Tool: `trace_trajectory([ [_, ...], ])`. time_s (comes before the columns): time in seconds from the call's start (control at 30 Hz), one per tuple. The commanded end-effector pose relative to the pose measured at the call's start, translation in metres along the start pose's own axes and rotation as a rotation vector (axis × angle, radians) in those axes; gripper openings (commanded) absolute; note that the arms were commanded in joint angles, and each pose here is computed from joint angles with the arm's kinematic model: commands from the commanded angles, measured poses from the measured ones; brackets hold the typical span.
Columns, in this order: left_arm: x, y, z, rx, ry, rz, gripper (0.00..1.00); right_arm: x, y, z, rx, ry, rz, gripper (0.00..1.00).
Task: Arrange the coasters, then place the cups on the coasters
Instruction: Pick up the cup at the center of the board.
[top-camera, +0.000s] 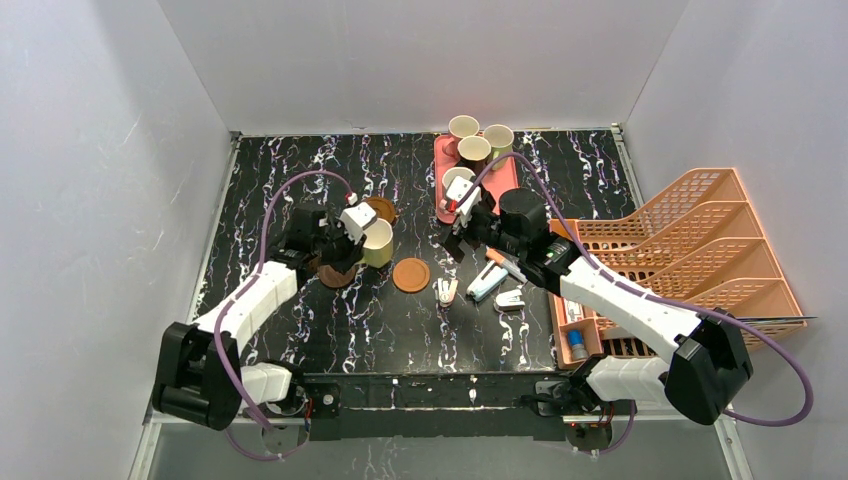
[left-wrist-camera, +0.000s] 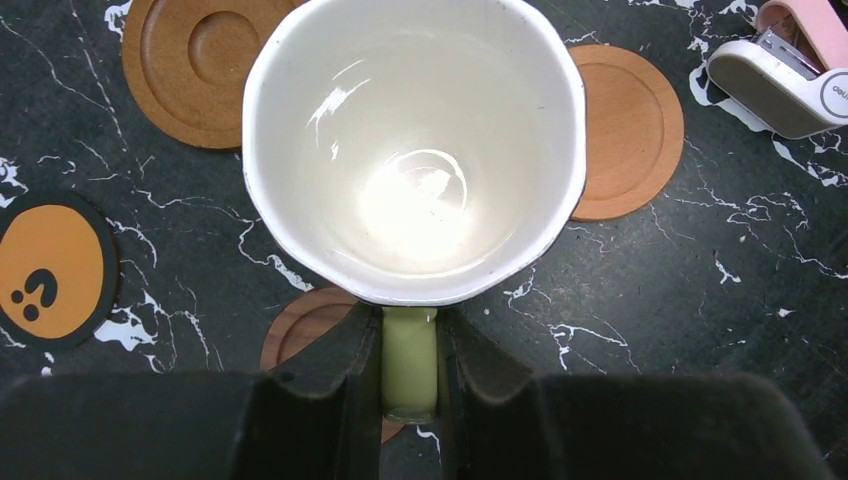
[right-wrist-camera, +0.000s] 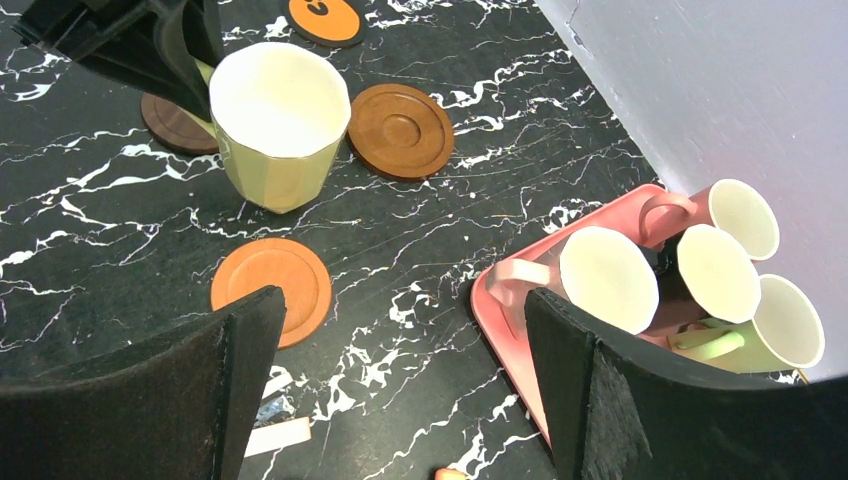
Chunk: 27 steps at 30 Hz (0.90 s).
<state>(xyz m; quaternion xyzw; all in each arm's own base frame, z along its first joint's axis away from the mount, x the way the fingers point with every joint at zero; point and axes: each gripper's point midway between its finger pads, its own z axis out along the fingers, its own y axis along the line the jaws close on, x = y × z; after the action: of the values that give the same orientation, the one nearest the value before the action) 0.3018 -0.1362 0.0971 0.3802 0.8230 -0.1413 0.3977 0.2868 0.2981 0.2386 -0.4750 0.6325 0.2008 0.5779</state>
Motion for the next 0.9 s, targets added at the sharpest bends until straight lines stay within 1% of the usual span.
trace_trajectory([
  [0.0, -0.034, 0.007, -0.015, -0.052, -0.134, 0.048, 0.0, -0.021, -0.008, -0.006, 0.023, -0.072, -0.017, 0.98],
  [0.2, -0.036, 0.012, -0.025, -0.104, -0.164, 0.041, 0.0, -0.023, -0.008, -0.007, 0.023, -0.078, -0.018, 0.98],
  [0.3, -0.046, 0.023, -0.033, -0.167, -0.224, 0.034, 0.0, -0.023, -0.009, -0.007, 0.025, -0.079, -0.018, 0.98],
  [0.57, -0.046, 0.039, -0.041, -0.248, -0.263, -0.011, 0.0, -0.024, -0.008, -0.008, 0.024, -0.082, -0.019, 0.98],
  [0.87, -0.049, 0.06, -0.054, -0.378, -0.339, -0.053, 0.0, -0.025, -0.008, -0.009, 0.023, -0.087, -0.02, 0.98],
])
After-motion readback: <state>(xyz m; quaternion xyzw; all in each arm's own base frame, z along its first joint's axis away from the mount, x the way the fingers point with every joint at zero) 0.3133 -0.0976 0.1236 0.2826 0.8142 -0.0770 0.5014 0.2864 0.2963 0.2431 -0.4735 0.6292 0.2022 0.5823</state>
